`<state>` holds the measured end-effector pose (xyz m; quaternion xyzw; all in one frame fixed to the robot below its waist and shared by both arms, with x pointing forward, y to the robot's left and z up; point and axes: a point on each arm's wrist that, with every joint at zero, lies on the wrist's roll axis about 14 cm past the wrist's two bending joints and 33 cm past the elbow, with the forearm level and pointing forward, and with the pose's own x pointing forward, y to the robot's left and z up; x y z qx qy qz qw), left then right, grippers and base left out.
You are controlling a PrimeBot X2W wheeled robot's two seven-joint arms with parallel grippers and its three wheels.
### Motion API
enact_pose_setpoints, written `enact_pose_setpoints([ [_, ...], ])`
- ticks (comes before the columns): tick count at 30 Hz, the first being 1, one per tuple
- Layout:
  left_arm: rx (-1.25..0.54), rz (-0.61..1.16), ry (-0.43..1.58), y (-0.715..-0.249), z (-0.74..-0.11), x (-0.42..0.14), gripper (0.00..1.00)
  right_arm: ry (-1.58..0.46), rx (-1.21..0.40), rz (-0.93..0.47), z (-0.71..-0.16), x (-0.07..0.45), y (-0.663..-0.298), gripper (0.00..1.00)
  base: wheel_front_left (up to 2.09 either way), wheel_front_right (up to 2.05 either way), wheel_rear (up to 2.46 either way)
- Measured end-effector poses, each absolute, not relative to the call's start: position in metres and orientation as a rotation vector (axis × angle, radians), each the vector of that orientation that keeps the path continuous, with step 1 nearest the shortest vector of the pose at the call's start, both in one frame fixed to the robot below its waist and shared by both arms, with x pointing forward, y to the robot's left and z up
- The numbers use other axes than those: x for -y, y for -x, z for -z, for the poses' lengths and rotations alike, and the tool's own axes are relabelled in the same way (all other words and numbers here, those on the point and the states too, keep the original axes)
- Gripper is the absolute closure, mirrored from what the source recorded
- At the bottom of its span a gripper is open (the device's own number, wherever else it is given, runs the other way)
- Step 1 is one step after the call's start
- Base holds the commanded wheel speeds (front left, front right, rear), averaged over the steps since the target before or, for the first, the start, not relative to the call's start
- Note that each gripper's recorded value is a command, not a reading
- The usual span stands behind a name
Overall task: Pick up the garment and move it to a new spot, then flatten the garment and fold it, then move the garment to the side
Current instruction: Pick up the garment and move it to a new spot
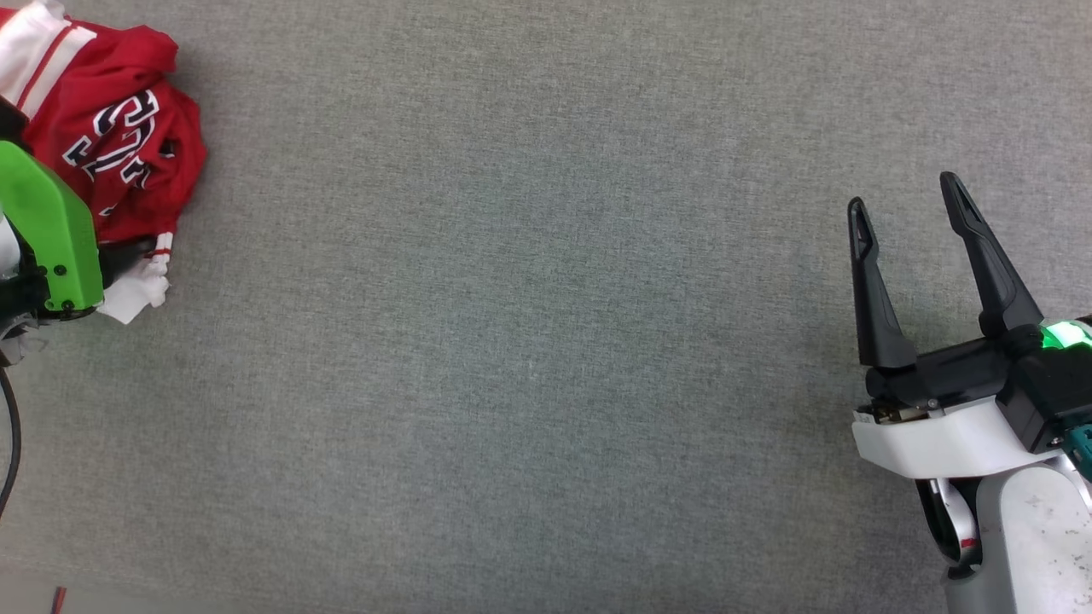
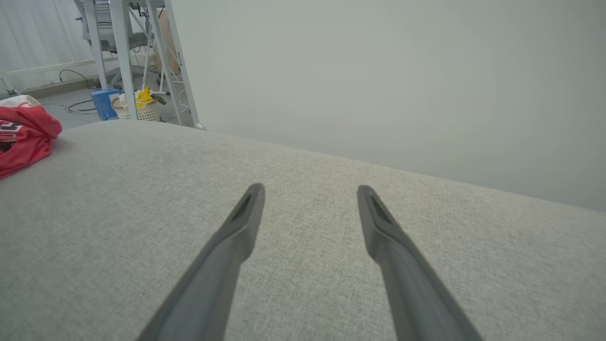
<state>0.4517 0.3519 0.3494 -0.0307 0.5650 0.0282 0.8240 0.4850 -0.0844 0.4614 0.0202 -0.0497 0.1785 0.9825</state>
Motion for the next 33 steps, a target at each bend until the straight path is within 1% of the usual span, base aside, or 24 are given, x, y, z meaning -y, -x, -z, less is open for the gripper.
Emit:
enact_pose_setpoints([
  [2, -1.222, -0.062, 0.059, -0.454, -0.347, -0.353, 0.0, -0.042, 0.093, -0.357, -0.458, 0.085, -0.485, 0.0, 0.0, 0.0, 0.0],
  [3, -1.232, -0.062, 0.055, -0.454, -0.346, -0.353, 0.99, -0.042, 0.091, -0.356, -0.458, 0.085, -0.485, 0.0, 0.0, 0.0, 0.0],
  [8, -1.19, -0.072, 0.038, -0.462, -0.352, -0.356, 1.0, -0.052, 0.098, -0.368, -0.461, 0.08, -0.484, 0.0, 0.0, 0.0, 0.0],
  [12, -1.117, -0.064, 0.008, -0.469, -0.366, -0.356, 1.0, -0.066, 0.112, -0.376, -0.47, 0.076, -0.482, 0.0, 0.0, 0.0, 0.0],
  [15, -1.032, -0.017, -0.042, -0.481, -0.385, -0.346, 1.0, -0.078, 0.129, -0.38, -0.479, 0.073, -0.48, 0.0, 0.0, 0.0, 0.0],
  [16, -0.937, 0.051, -0.095, -0.494, -0.411, -0.329, 1.0, -0.091, 0.15, -0.383, -0.49, 0.07, -0.477, 0.0, 0.0, 0.0, 0.0],
  [24, -0.732, 0.234, -0.249, -0.512, -0.49, -0.282, 1.0, -0.112, 0.206, -0.388, -0.52, 0.066, -0.466, 0.0, 0.0, 0.0, 0.0],
  [29, -0.624, 0.356, -0.323, -0.522, -0.523, -0.238, 1.0, -0.111, 0.23, -0.363, -0.532, 0.075, -0.46, 0.0, 0.0, 0.0, 0.0],
  [33, -0.559, 0.486, -0.351, -0.53, -0.534, -0.186, 1.0, -0.125, 0.233, -0.318, -0.536, 0.091, -0.455, 0.0, 0.0, 0.0, 0.0],
])
